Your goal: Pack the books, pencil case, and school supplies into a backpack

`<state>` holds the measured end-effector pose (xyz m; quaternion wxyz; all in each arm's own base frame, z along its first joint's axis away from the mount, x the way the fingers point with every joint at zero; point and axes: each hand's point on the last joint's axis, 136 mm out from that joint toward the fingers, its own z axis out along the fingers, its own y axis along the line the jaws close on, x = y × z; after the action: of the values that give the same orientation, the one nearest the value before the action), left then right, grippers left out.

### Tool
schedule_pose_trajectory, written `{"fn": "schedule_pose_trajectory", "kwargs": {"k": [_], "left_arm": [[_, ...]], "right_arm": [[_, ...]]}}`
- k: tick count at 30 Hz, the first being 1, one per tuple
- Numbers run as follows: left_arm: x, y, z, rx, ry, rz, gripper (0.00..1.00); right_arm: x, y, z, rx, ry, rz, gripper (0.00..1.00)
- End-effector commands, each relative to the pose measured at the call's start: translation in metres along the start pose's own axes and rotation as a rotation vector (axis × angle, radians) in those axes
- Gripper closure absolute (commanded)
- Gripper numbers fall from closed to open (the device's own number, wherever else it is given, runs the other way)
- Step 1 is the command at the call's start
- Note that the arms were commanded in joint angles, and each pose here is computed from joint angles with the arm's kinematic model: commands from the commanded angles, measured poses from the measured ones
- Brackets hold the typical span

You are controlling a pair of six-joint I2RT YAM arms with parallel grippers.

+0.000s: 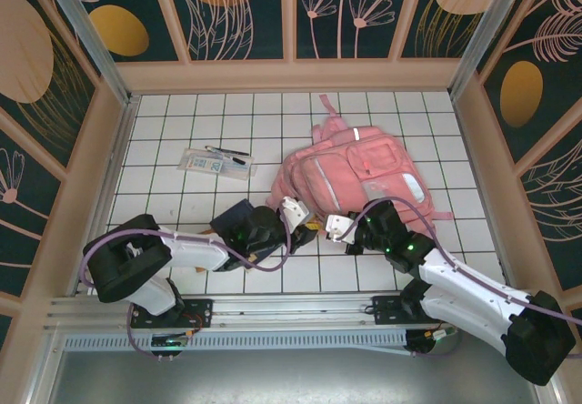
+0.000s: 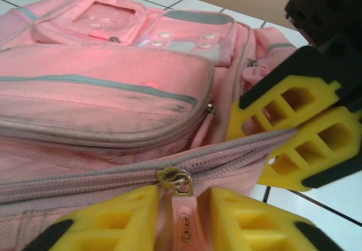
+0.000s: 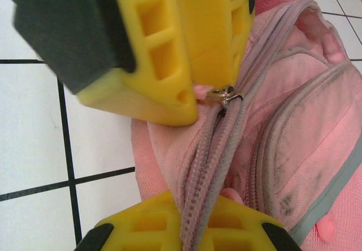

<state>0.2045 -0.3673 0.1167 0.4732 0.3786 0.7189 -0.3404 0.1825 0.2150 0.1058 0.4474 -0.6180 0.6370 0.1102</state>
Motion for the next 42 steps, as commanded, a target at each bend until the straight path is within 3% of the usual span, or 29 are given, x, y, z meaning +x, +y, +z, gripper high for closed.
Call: {"fn": "schedule_pose_trajectory", "kwargs": {"k": [1, 4, 16, 21, 24, 27, 31, 36, 42], "left_arm": [[0.003, 0.025, 0.000, -0.150, 0.011, -0.020, 0.84], [0.000, 0.025, -0.001, -0.153, 0.032, 0.028, 1.00], [0.002, 0.034, -0.036, -0.175, 0.129, 0.170, 1.00], [-0.004, 0.030, -0.032, -0.067, 0.148, 0.203, 1.00], [-0.010, 0.015, -0.022, 0.022, 0.135, 0.177, 1.00], [-0.015, 0.000, -0.013, 0.115, 0.127, 0.117, 1.00], [-0.035, -0.014, -0.011, 0.187, 0.067, 0.037, 1.00], [-0.057, -0.019, -0.022, 0.205, 0.008, 0.021, 1.00], [-0.066, -0.027, -0.024, 0.251, -0.020, 0.023, 1.00]], "right_arm": [[-0.054, -0.025, -0.014, 0.070, -0.199, -0.046, 1.00], [-0.048, -0.018, -0.014, 0.055, -0.171, -0.103, 1.00], [-0.010, 0.005, -0.003, 0.014, 0.008, -0.261, 1.00], [-0.044, -0.005, -0.008, 0.008, -0.114, -0.073, 0.57], [-0.078, -0.013, -0.016, -0.043, -0.230, 0.159, 0.48], [-0.086, -0.016, -0.014, -0.058, -0.247, 0.285, 0.43], [-0.074, -0.029, -0.002, 0.016, -0.200, 0.384, 0.43], [-0.046, -0.003, -0.003, -0.137, -0.097, 0.235, 0.43], [-0.036, -0.004, -0.011, -0.175, -0.088, 0.255, 0.49]]}}
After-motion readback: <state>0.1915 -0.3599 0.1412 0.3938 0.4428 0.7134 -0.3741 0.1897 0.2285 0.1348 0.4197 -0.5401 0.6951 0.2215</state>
